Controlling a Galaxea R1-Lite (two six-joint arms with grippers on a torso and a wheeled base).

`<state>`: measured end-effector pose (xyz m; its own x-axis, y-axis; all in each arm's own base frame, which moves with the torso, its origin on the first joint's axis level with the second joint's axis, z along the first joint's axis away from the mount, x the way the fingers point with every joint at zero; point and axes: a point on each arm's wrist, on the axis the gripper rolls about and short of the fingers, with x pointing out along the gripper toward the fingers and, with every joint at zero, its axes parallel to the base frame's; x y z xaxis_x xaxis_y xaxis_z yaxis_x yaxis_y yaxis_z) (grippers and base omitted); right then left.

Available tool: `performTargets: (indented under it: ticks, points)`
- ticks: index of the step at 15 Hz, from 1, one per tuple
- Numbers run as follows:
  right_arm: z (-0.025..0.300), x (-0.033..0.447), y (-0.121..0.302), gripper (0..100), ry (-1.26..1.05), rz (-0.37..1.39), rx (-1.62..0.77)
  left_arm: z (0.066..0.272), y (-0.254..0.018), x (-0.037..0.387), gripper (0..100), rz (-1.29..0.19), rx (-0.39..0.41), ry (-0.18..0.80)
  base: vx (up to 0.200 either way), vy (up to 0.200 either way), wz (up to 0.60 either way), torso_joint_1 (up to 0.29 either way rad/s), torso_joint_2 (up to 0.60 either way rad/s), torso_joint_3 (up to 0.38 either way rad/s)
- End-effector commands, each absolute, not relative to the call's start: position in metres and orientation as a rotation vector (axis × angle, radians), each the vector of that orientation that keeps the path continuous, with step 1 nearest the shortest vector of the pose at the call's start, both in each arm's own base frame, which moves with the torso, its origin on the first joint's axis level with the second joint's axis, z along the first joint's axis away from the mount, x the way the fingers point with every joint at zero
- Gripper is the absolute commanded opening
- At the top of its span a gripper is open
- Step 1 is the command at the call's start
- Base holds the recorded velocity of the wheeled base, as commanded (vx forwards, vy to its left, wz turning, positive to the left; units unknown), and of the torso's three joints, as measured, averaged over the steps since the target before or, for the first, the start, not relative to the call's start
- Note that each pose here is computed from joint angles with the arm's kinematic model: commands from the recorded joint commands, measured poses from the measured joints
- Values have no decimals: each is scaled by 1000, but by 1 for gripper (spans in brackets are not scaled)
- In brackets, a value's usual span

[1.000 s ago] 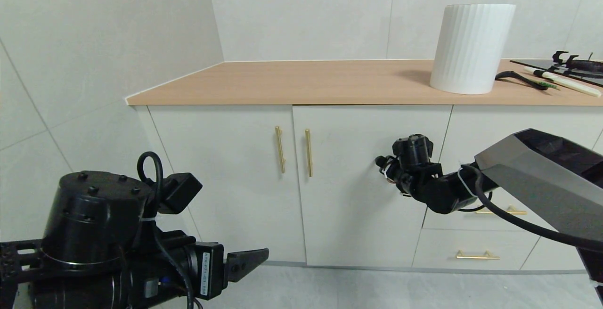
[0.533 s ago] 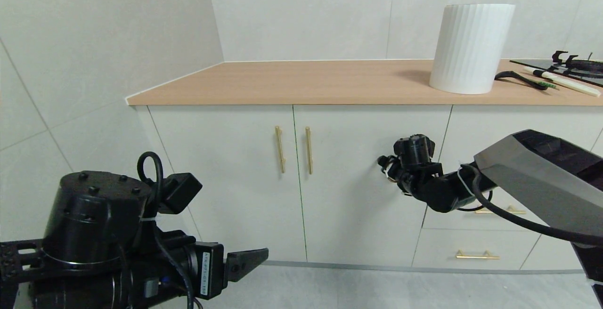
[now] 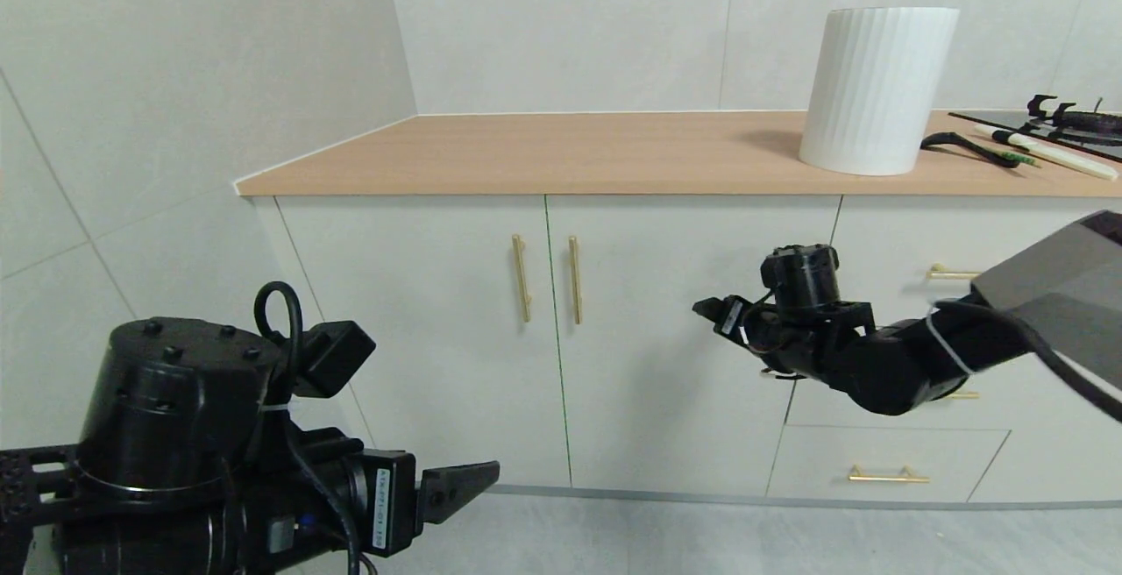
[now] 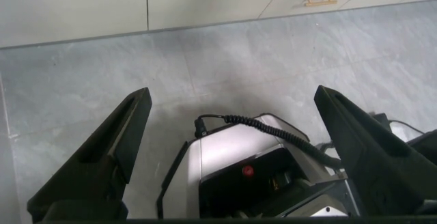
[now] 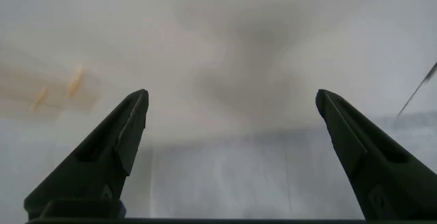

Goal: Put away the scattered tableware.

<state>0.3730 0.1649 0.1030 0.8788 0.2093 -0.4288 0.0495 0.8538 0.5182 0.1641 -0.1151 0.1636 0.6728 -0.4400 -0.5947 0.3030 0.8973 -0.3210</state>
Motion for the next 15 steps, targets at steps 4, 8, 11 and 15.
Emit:
performTargets:
  ticks: [4,8,11,15]
  points:
    - [205,261,135,100,315,281,456,187,-103,154,100,-419,-219,584,0,0,0,0,0,0]
    - [230,149,75,100,106,313,266,212,-75,132,100,-382,-207,414,0,0,0,0,0,0]
    - [223,90,39,100,-25,292,240,220,-55,98,100,-372,-243,293,0,0,0,0,0,0]
    - [198,3,-3,100,-108,144,167,212,-15,37,100,-325,-250,98,0,0,0,0,0,0]
